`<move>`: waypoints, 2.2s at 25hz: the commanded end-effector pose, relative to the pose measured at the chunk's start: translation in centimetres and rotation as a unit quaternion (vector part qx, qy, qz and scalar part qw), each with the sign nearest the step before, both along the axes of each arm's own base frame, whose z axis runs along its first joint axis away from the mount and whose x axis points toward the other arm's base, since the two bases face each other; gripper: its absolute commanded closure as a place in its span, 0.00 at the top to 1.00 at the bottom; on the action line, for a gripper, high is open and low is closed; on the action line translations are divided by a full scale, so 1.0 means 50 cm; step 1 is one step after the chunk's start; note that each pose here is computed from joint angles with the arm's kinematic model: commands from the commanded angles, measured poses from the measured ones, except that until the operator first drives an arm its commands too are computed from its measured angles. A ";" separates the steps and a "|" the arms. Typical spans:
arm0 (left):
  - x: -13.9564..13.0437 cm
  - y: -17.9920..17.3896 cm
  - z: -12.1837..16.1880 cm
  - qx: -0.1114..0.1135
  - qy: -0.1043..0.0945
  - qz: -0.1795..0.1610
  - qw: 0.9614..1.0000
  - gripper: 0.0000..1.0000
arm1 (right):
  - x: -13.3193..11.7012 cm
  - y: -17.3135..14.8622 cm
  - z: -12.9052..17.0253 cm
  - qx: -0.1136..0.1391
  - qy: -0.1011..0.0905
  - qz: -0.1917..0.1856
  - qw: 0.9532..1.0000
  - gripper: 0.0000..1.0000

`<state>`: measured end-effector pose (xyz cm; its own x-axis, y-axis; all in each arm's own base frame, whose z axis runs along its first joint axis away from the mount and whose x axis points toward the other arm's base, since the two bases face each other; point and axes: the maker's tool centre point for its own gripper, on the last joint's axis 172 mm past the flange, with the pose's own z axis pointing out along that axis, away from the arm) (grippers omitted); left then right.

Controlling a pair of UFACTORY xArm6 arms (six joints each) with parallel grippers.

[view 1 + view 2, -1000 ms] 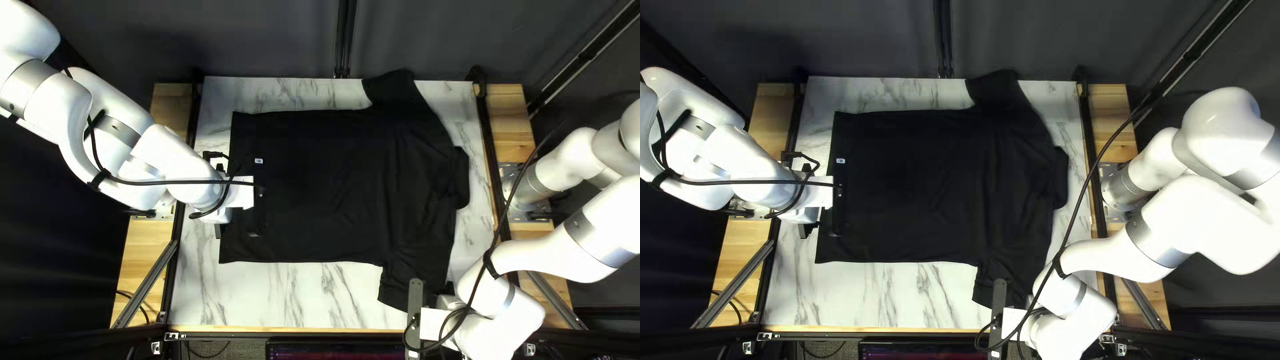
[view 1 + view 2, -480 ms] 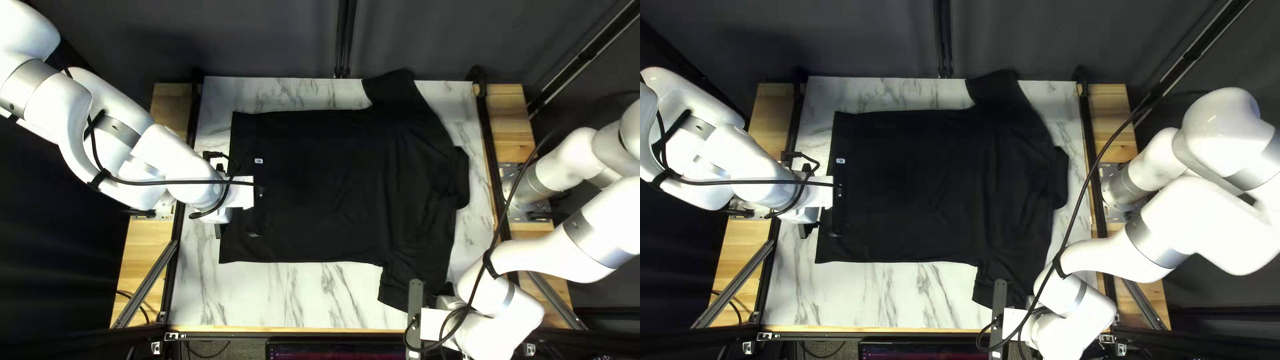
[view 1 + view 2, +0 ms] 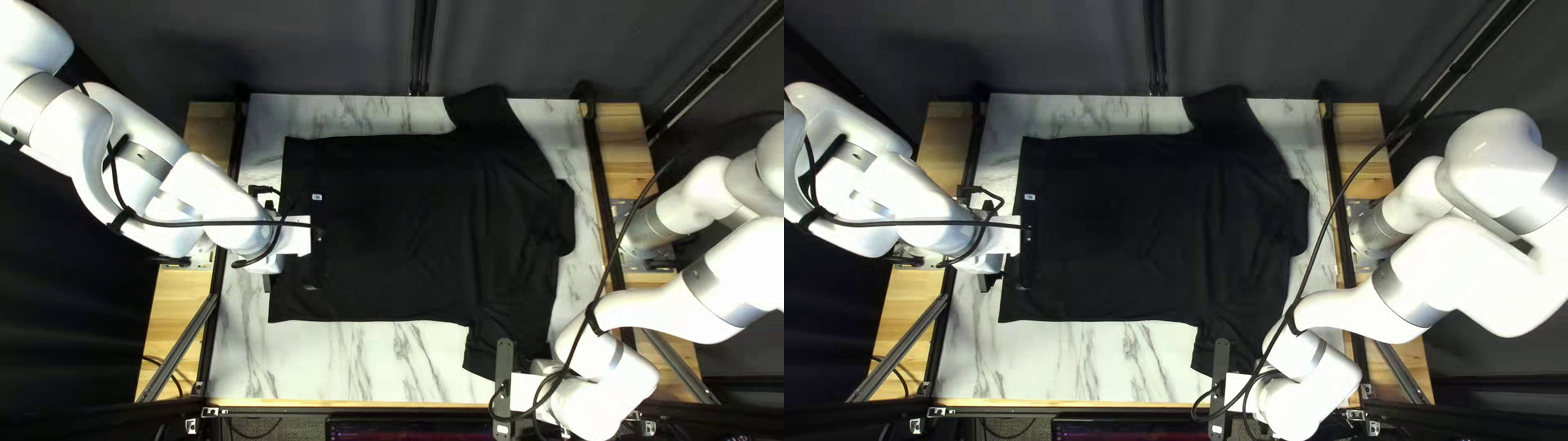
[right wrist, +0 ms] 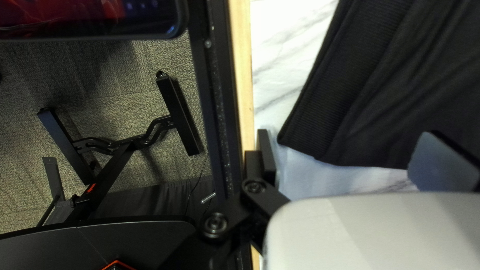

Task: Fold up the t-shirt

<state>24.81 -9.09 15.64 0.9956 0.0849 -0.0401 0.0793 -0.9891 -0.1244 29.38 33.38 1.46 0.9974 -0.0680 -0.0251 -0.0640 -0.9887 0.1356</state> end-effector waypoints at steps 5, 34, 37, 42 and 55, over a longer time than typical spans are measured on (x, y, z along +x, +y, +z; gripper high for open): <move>0.000 0.000 0.000 0.000 0.000 0.000 1.000 1.00 | -0.006 0.002 0.003 -0.001 -0.001 -0.004 1.000 0.00; 0.000 0.000 0.000 0.000 0.000 0.000 1.000 1.00 | -0.022 -0.285 0.238 -0.043 -0.056 -0.019 0.997 0.00; 0.000 0.000 0.000 0.000 0.000 0.000 1.000 1.00 | -0.028 -0.323 0.243 -0.042 -0.062 -0.022 0.997 0.00; 0.000 0.000 0.000 0.000 0.000 0.000 1.000 1.00 | -0.037 -0.383 0.236 -0.041 -0.065 -0.026 0.997 0.00; 0.000 0.000 0.000 0.000 0.000 0.000 1.000 1.00 | -0.052 -0.528 0.274 -0.041 -0.069 -0.042 0.996 0.00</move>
<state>24.81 -9.09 15.64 0.9956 0.0849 -0.0401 0.0793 -0.9891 -0.1244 27.47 8.29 14.83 0.9821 -0.1409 0.1247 -0.1634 -0.9673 0.1939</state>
